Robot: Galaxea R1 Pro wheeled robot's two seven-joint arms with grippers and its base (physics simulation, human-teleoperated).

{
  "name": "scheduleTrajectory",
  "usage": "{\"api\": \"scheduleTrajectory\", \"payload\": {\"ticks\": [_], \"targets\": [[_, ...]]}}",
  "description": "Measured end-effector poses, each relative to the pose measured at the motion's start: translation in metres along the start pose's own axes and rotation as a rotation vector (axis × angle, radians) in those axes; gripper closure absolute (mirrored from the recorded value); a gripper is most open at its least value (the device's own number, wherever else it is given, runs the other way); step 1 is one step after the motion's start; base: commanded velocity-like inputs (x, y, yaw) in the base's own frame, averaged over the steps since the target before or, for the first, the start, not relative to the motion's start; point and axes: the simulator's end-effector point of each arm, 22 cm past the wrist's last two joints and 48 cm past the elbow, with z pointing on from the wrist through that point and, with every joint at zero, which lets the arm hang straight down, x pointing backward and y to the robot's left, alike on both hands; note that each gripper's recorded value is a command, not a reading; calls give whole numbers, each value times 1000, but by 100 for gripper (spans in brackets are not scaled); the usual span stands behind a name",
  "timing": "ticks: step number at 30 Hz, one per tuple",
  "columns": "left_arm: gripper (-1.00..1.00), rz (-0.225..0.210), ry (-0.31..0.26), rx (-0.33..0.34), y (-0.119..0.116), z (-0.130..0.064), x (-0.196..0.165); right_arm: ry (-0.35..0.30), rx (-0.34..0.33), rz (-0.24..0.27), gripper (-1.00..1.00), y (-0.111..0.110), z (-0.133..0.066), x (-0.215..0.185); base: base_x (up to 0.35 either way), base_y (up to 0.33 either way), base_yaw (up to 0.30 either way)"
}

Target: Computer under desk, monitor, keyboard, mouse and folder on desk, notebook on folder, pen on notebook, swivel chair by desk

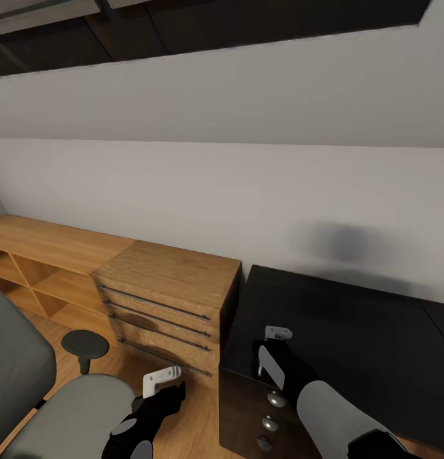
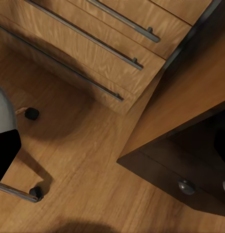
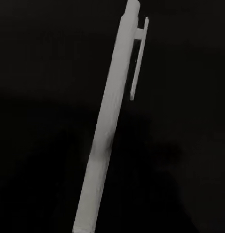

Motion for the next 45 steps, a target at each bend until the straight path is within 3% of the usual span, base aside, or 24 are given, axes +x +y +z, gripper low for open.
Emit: {"api": "scheduleTrajectory", "payload": {"ticks": [24, 38, 42, 45], "targets": [[-100, 0, 0, -1, 0, 0, 0, 7, -7, -10, 100, 1, -1, 1, 0, 0, 0], [-100, 4, 1, -5, -2, -14, -12, 19, -5, 0, 100, -1, -16, -6, -8, 0, 0], [-100, 3, 3, -5, -3, -18, -15, 0, -11, 5, 100, 1, -23, -18, -219, 0, 0], [-100, 2, 4, -4, -4, -21, -18, -52, -29, 15, 100, 8, -34, -44, -307, 0, 0]]}}
